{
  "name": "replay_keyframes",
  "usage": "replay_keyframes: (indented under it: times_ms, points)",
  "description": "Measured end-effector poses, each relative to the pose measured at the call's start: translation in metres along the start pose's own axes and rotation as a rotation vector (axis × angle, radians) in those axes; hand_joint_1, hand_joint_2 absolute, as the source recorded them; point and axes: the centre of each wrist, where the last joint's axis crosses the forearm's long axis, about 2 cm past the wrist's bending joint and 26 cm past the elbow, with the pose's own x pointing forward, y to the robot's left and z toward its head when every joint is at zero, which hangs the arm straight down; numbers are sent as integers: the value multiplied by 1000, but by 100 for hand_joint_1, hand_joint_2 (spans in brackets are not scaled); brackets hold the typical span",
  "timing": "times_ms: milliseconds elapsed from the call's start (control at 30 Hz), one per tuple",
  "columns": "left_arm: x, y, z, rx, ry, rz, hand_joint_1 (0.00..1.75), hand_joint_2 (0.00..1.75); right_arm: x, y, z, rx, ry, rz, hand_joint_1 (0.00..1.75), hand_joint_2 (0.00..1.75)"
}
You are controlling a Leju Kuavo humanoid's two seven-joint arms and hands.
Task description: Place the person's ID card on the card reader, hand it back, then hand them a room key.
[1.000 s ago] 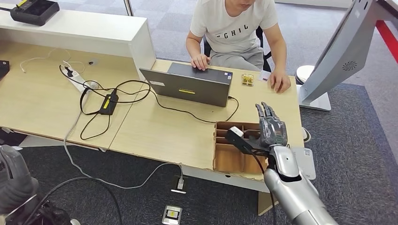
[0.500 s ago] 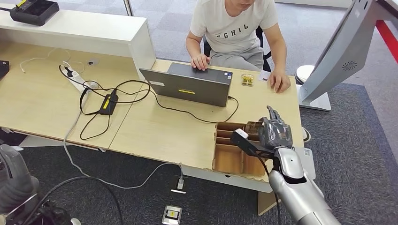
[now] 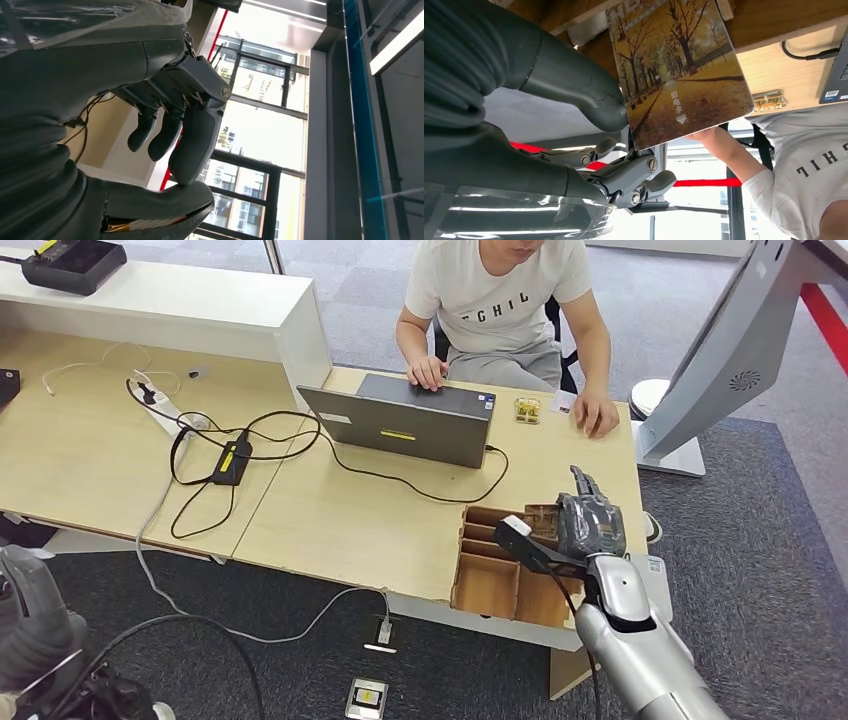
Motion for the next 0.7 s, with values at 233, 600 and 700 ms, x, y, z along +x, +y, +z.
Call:
replay_keyframes:
  times_ms: [233, 600, 700]
  points:
    - [-3, -1, 0, -4, 6, 4, 142, 175, -2, 0, 0, -11, 13, 11, 3, 175]
    - [-4, 0, 0, 8, 7, -10, 144, 175, -12, -10, -2, -54, 57, 97, 0, 175]
    - [-4, 0, 0, 10, 8, -14, 145, 175, -17, -17, -3, -85, 78, 117, 0, 175]
